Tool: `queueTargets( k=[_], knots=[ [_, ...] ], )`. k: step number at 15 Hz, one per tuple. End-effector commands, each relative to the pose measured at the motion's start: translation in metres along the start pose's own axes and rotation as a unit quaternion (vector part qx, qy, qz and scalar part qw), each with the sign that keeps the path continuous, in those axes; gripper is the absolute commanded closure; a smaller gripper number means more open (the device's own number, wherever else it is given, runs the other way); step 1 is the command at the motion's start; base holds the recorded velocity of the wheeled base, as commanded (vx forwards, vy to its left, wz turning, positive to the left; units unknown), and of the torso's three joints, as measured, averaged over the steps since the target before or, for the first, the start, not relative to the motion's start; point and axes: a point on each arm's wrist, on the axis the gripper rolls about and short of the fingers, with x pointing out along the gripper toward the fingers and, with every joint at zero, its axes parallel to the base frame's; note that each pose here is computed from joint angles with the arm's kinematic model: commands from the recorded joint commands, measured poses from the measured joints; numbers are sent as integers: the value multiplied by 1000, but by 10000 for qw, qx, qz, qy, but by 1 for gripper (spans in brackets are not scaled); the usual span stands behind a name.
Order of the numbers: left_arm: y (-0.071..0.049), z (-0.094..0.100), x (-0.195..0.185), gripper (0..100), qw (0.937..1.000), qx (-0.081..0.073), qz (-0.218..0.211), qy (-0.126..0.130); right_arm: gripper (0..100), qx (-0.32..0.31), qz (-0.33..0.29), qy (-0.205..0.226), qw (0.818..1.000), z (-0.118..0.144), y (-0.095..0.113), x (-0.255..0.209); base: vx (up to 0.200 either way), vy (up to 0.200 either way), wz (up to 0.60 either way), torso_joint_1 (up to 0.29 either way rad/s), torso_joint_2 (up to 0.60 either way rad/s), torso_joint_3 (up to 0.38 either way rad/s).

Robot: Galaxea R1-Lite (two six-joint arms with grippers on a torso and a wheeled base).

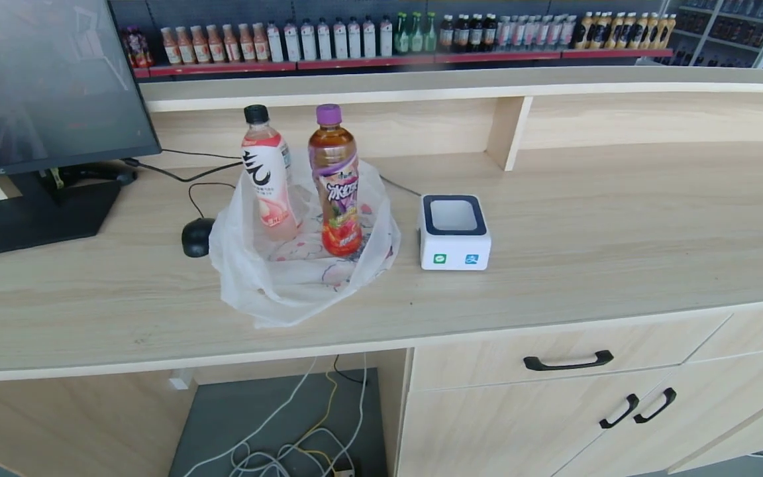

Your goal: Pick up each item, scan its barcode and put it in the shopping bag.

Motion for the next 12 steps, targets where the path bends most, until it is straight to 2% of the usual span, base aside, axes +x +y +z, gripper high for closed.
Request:
queueTargets(
  k=[1, 7, 12],
  knots=[
    [0, 0, 0, 0, 10000, 1, 3, -4, 0, 17, 5, 8, 10000, 0, 0, 0, 0, -200, 0, -2, 17, 7],
    [0, 0, 0, 0, 10000, 8, -4, 12, 0, -6, 5, 8, 10000, 0, 0, 0, 0, -200, 0, 2, 7, 0],
    [0, 0, 0, 0, 10000, 16, -4, 19, 0, -14, 5, 8, 10000, 0, 0, 0, 0, 0, 0, 0, 0, 0]
  ],
)
